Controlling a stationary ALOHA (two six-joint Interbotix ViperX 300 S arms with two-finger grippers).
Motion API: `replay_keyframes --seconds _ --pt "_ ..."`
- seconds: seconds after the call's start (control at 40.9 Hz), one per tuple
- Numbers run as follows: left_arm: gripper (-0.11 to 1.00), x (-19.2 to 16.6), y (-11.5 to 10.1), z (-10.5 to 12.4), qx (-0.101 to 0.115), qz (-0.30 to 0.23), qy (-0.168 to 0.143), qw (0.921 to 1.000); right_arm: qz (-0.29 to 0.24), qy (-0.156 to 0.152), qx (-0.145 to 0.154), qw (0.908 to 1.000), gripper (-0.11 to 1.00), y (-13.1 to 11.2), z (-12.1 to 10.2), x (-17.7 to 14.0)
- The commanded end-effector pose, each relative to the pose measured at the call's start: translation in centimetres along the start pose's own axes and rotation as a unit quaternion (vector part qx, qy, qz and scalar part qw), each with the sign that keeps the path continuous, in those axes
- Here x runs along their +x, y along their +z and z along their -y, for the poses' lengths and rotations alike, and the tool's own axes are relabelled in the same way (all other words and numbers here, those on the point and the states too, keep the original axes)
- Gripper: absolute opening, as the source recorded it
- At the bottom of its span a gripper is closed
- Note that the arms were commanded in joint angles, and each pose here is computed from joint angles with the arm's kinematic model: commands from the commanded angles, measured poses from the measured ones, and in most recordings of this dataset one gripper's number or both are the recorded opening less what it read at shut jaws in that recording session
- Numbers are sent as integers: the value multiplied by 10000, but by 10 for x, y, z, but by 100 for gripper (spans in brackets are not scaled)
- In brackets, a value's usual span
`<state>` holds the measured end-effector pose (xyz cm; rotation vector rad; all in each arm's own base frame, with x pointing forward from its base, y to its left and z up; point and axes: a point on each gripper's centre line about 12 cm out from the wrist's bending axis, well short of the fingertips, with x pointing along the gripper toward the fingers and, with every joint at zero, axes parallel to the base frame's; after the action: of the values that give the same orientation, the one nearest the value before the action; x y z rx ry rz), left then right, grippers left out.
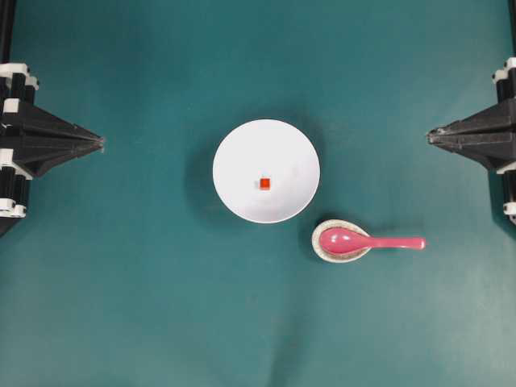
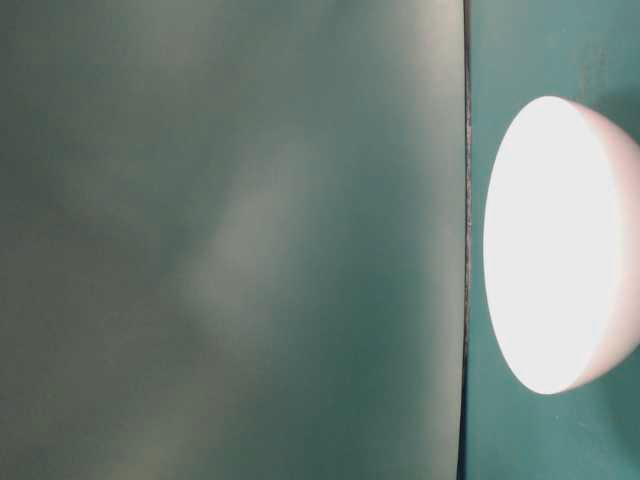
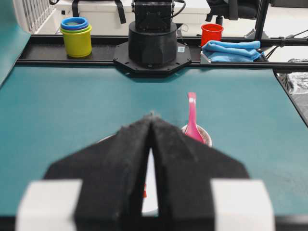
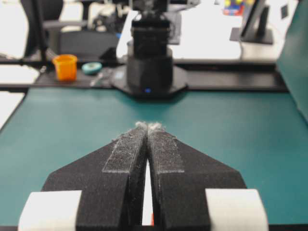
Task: Grip the spoon and scoop the red block from the bowl with right arm.
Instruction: 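Move the right gripper toward the pink spoon handle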
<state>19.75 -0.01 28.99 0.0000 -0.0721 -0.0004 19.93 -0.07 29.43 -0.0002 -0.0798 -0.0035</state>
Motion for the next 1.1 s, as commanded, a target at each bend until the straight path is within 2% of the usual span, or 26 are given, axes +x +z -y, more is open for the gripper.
replay_keyframes --seconds 0.0,0.122,0.415,0.489,0.513,0.611,0.684,0.733,0.855,1.075 --pt "0 3 14 0 90 130 -13 9999 84 27 71 9999 0 7 -1 2" --pt "0 4 9 0 22 -130 -10 9999 -231 59 217 9995 0 2 -3 3" --pt "0 4 7 0 29 -207 -11 9998 -585 408 260 9971 0 -14 -18 8" --pt "0 4 6 0 29 -215 -11 9998 -737 416 403 9956 1 -21 -20 12" --pt "0 4 7 0 29 -207 -11 9998 -786 403 460 9950 4 -24 -19 12" --pt "0 4 7 0 22 -199 -2 9998 -1001 337 715 9918 33 -35 -19 17" --pt "0 3 8 0 22 -184 -9 9998 -1105 339 778 9902 54 -42 -21 20" --pt "0 3 8 0 22 -176 -10 9998 -1176 360 784 9893 62 -48 -23 22" --pt "0 3 8 0 22 -169 -11 9999 -1391 407 912 9852 58 -70 -29 26" --pt "0 3 7 0 14 -207 -9 9998 -1544 247 1464 9768 58 -121 -43 15"
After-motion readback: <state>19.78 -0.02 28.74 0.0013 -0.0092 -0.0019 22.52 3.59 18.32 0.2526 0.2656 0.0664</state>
